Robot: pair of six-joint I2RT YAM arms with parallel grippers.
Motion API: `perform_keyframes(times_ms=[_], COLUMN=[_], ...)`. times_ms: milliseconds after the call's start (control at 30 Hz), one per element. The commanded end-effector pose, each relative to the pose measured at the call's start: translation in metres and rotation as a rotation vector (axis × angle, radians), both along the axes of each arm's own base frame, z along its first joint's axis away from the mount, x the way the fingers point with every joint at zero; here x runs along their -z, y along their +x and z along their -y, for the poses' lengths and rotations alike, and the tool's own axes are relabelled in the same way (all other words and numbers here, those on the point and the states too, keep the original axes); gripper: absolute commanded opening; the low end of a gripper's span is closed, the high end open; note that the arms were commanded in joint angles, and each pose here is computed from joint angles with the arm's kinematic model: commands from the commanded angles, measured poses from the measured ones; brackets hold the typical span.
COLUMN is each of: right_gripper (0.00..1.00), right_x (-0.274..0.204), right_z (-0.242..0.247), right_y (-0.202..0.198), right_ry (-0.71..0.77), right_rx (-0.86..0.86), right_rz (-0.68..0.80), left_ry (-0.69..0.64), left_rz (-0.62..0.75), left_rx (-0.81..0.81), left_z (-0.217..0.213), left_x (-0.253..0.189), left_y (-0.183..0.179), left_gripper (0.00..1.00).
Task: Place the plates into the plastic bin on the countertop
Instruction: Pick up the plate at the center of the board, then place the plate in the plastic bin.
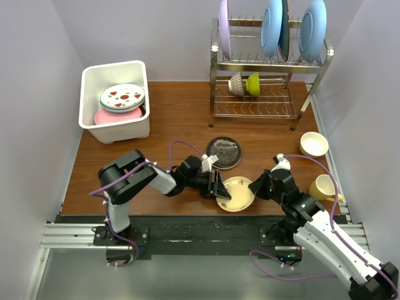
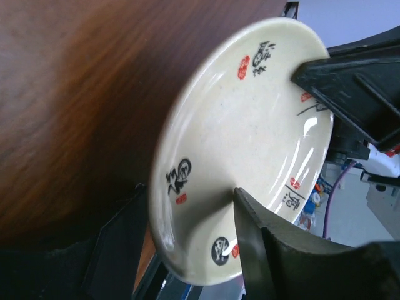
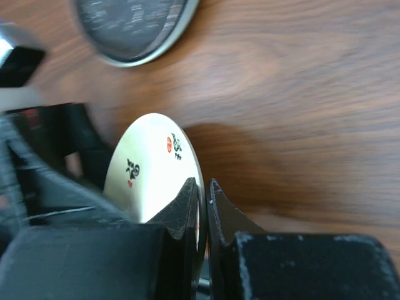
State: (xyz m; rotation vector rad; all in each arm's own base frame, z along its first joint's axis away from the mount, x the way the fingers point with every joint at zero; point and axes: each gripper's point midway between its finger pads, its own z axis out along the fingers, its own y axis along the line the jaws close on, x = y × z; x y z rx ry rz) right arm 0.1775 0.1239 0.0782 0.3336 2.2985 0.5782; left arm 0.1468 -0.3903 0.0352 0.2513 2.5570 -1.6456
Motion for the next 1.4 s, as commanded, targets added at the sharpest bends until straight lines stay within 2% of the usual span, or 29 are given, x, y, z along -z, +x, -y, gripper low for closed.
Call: perform_keyframes(times_ms=[0,100,200,233,300,333,367,433,500,533,567,633,667,767,1100,1367], right_gripper=[0.00,0.00,0.00,0.00,0.00,0.00,0.00,0.04,0.19,0.28,0.42,0.57,0.73,0.99,0.99,0.99], right_x=[-0.049,-0.056,-0.050,-0.048,-0.045,-0.043,-0.042,-0.039,-0.038,-0.038,-0.038,-0.038,-0.038,-0.038,-0.036,-0.054], right_z=[-0.021,-0.023,-0.025,-0.025,-0.023,-0.022,-0.021,-0.018,-0.017,-0.016,-0.016,-0.016,-0.016,-0.017,-0.014,-0.019], right_y=[0.004,0.003,0.002,0.002,0.001,0.000,0.000,-0.001,-0.001,-0.001,-0.001,-0.002,-0.002,-0.003,-0.003,-0.002], right_ry=[0.128,0.137,0.127,0.124,0.112,0.108,0.104,0.091,0.083,0.080,0.078,0.080,0.081,0.080,0.064,0.110], right_rx=[-0.052,-0.064,-0.078,-0.082,-0.076,-0.075,-0.073,-0.065,-0.059,-0.061,-0.063,-0.067,-0.067,-0.074,-0.066,-0.080], right_rz=[0.085,0.096,0.077,0.071,0.064,0.061,0.060,0.052,0.050,0.050,0.051,0.056,0.057,0.054,0.042,0.095], left_ry=[0.073,0.077,0.043,0.034,0.020,0.014,0.010,0.007,0.004,0.004,0.003,0.009,0.006,-0.001,0.011,0.115], left_rz=[-0.020,-0.021,-0.007,-0.003,0.005,0.013,0.016,0.021,0.025,0.027,0.029,0.031,0.033,0.041,0.097,0.156], left_rx=[0.007,-0.002,-0.013,-0.014,-0.017,-0.015,-0.017,-0.021,-0.025,-0.024,-0.025,-0.027,-0.031,-0.036,-0.053,-0.082], left_z=[-0.008,-0.010,-0.008,-0.007,-0.005,-0.004,-0.003,-0.004,-0.005,-0.005,-0.005,-0.007,-0.008,-0.008,-0.017,-0.038], left_x=[0.025,0.025,0.016,0.013,0.007,0.005,0.002,-0.001,-0.003,-0.003,-0.004,-0.004,-0.006,-0.010,-0.028,-0.033], left_y=[-0.012,-0.012,-0.010,-0.009,-0.006,-0.005,-0.005,-0.003,-0.001,-0.002,-0.001,0.000,0.001,0.002,0.014,0.033], left_gripper=[0.62,0.61,0.46,0.31,0.16,0.02,0.00,0.00,0.00,0.00,0.00,0.00,0.00,0.00,0.00,0.00])
